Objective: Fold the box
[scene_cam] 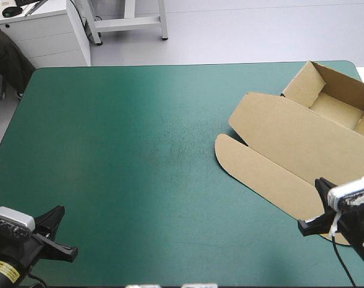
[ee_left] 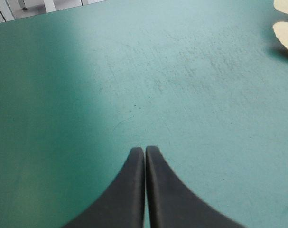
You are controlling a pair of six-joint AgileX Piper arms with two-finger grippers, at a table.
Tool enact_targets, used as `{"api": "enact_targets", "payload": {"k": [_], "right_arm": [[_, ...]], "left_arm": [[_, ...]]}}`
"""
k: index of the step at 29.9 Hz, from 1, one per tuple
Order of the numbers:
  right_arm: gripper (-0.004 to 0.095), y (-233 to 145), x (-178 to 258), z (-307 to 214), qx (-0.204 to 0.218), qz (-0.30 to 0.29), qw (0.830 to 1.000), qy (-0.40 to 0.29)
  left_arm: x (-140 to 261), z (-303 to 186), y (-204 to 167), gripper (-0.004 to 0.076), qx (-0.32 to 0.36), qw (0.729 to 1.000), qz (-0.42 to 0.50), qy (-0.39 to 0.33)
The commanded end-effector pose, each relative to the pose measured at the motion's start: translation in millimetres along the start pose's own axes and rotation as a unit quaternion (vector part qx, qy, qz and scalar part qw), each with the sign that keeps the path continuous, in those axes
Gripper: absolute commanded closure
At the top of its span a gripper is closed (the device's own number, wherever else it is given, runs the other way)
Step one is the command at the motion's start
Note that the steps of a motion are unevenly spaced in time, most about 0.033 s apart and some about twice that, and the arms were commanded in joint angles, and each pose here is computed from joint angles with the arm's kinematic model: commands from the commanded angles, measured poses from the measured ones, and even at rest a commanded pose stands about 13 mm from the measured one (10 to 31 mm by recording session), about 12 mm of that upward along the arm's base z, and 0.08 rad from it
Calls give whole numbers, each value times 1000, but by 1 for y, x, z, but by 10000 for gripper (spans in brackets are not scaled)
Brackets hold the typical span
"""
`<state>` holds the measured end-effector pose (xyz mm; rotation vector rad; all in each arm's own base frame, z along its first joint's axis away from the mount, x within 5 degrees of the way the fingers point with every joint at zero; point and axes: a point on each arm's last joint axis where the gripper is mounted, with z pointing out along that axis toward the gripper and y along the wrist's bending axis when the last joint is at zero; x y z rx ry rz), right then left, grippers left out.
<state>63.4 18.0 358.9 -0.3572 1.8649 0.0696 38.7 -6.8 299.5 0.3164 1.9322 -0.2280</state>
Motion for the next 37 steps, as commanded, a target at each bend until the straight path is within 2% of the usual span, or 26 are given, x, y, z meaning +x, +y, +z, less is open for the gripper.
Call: {"api": "enact_targets", "payload": {"k": [1,8,15,18,37], "right_arm": [[909,3,9,-7,7,5,998,-61],[909,14,54,-16,-1,20,996,-89],[909,20,75,-34,0,37,991,-131],[909,21,79,-32,-6,37,993,-110],[909,19,79,-33,4,49,993,-110]], "left_arm": [[-7,-8,0,734,8,998,1,-61],[1,-9,3,734,-6,997,29,-77],[11,1,2,734,-5,997,36,-71],[11,1,2,734,-4,997,34,-71],[13,2,2,734,-7,998,34,-58]]}}
